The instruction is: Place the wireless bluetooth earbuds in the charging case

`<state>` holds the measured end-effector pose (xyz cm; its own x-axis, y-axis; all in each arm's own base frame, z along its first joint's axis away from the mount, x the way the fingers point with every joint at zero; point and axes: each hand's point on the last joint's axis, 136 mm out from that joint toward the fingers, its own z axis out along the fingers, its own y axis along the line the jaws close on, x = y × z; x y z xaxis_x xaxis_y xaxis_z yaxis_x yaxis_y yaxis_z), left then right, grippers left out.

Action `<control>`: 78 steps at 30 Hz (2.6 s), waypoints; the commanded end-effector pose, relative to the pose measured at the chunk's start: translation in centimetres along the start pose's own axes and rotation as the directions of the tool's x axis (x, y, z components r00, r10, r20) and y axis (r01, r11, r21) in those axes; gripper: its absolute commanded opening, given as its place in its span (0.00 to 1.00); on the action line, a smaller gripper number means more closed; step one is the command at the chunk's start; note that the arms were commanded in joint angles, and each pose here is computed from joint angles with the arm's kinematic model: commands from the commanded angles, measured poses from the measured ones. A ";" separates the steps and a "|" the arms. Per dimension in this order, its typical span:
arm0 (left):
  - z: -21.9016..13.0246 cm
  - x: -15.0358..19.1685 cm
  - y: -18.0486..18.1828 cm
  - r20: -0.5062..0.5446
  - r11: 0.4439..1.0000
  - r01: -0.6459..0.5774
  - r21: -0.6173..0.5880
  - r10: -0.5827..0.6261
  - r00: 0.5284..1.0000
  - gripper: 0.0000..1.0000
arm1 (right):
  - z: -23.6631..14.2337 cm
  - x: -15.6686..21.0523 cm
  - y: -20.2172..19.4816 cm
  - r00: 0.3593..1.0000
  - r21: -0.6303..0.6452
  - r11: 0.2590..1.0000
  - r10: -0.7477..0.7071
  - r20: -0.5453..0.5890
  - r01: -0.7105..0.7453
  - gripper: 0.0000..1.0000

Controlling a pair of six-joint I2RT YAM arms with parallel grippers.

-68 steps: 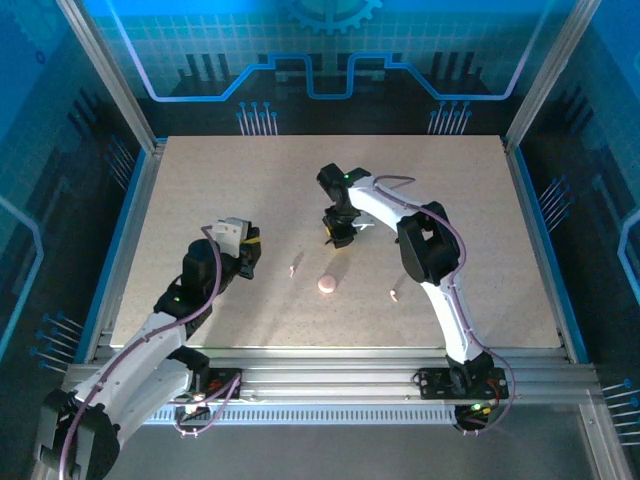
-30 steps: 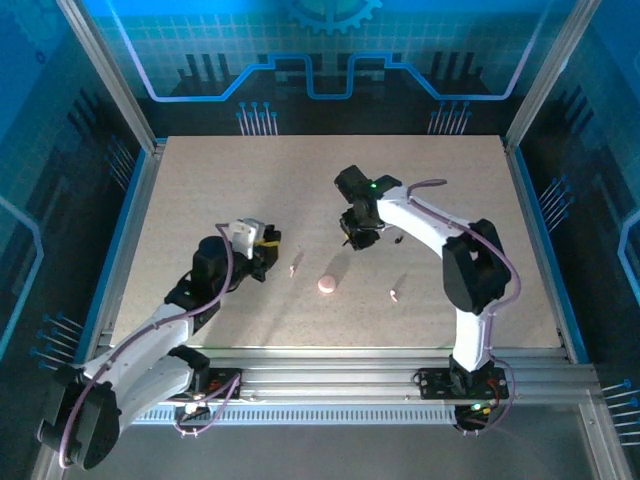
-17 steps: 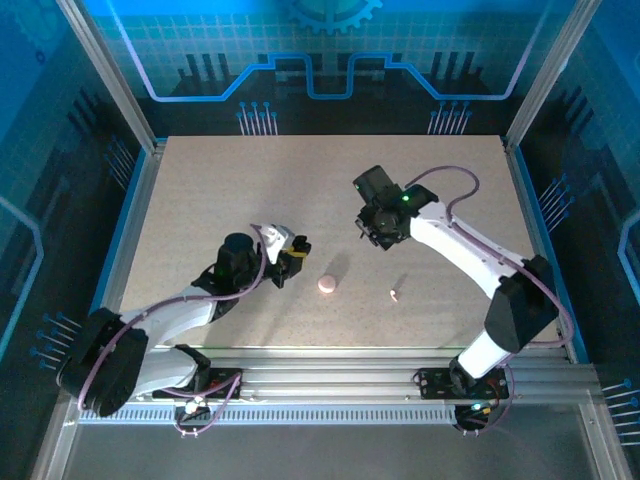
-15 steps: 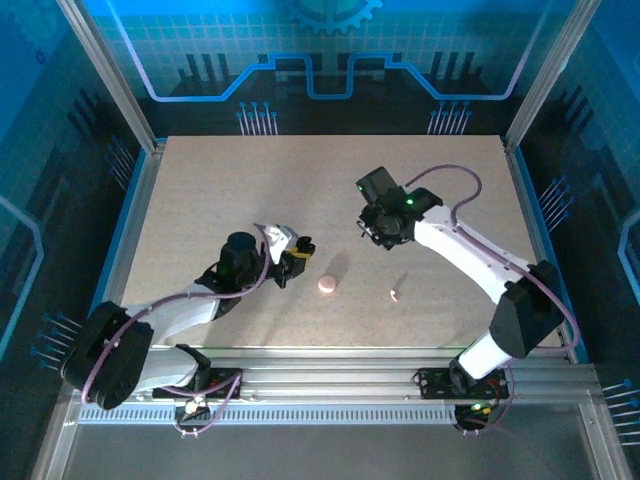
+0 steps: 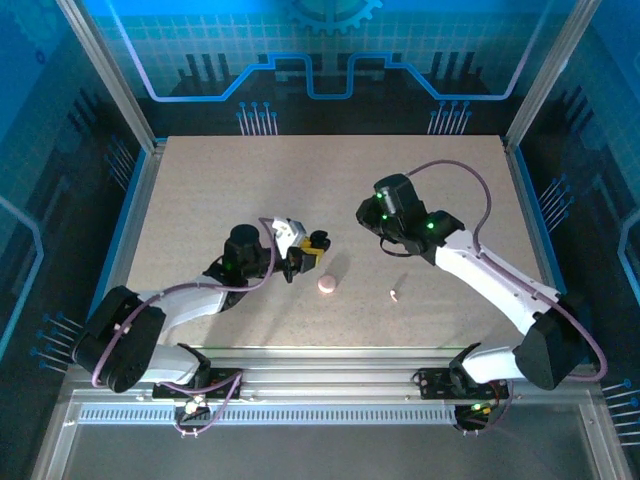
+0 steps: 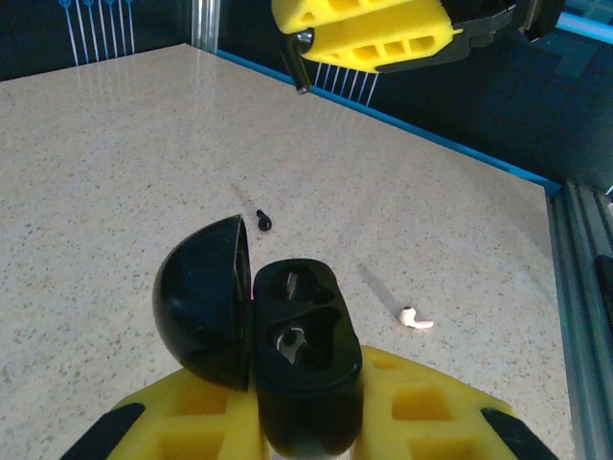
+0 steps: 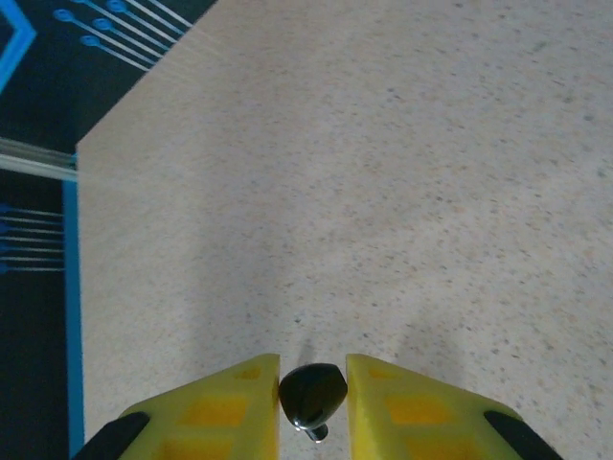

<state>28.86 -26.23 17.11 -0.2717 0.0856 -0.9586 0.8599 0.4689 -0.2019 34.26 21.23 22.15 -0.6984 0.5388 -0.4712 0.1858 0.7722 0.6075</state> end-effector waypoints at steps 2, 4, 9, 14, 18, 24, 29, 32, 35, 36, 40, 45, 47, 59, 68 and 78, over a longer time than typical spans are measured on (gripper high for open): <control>0.7 -2.2 -0.8 0.069 0.995 -0.078 0.060 0.074 0.995 0.19 | -0.9 0.1 3.9 0.994 -0.175 0.979 -0.108 0.012 0.108 0.23; 0.9 -2.4 -0.7 0.080 0.995 -0.075 0.063 0.070 0.994 0.19 | -1.1 0.6 4.8 0.991 -0.214 0.968 -0.135 0.004 0.133 0.23; 1.1 -3.0 -0.2 0.113 0.997 -0.061 0.046 0.055 0.992 0.19 | -1.4 1.6 6.3 0.983 -0.289 0.942 -0.181 -0.009 0.171 0.23; 1.4 -3.6 -0.1 0.130 0.997 -0.055 0.044 0.049 0.990 0.19 | -1.9 2.8 7.2 0.972 -0.335 0.917 -0.235 -0.018 0.216 0.23; 1.6 -4.1 0.0 0.141 0.997 -0.054 0.048 0.047 0.989 0.19 | -2.3 3.5 7.5 0.960 -0.348 0.902 -0.279 -0.018 0.255 0.23; 1.7 -4.7 0.2 0.166 0.998 -0.047 0.045 0.039 0.985 0.19 | -2.5 4.2 7.6 0.947 -0.349 0.891 -0.319 -0.030 0.289 0.23; 1.7 -5.0 0.1 0.179 0.998 -0.044 0.053 0.034 0.983 0.19 | -2.3 4.8 7.8 0.941 -0.354 0.885 -0.336 -0.036 0.302 0.23; 1.6 -5.2 0.0 0.185 0.997 -0.048 0.052 0.038 0.982 0.19 | -2.2 4.9 7.9 0.938 -0.354 0.882 -0.345 -0.036 0.311 0.23; 1.6 -5.3 0.0 0.188 0.997 -0.047 0.053 0.037 0.982 0.19 | -2.1 5.0 8.0 0.935 -0.352 0.880 -0.352 -0.034 0.318 0.23; 1.5 -5.4 0.0 0.191 0.998 -0.047 0.052 0.036 0.981 0.19 | -2.1 5.0 7.9 0.935 -0.347 0.881 -0.354 -0.032 0.321 0.23; 1.5 -5.6 -0.1 0.199 0.998 -0.045 0.054 0.033 0.979 0.19 | -1.8 5.0 7.8 0.932 -0.335 0.882 -0.361 -0.026 0.333 0.23; 1.5 -5.9 -0.2 0.213 0.997 -0.041 0.061 0.027 0.977 0.19 | -1.4 5.1 7.6 0.930 -0.324 0.883 -0.368 -0.025 0.340 0.23; 1.4 -6.0 -0.2 0.218 0.997 -0.038 0.062 0.024 0.976 0.19 | -1.4 5.1 7.6 0.929 -0.321 0.883 -0.369 -0.021 0.343 0.23; 1.2 -6.8 -0.4 0.240 0.997 -0.048 0.062 0.032 0.970 0.19 | -1.2 5.2 7.1 0.921 -0.305 0.879 -0.389 -0.016 0.366 0.23; 1.1 -7.3 -0.4 0.251 0.997 -0.048 0.063 0.031 0.968 0.19 | -1.1 5.7 7.3 0.913 -0.314 0.870 -0.407 -0.022 0.380 0.22; 1.0 -7.7 -0.5 0.259 0.997 -0.049 0.062 0.031 0.965 0.20 | -1.0 6.4 7.3 0.898 -0.323 0.855 -0.439 -0.029 0.407 0.23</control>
<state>30.96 -27.61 21.21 -0.2049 -0.0806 -0.9755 0.8751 0.4313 -0.2195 31.11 29.19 24.99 -0.7254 0.1799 -0.6644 -0.3175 0.7690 0.5548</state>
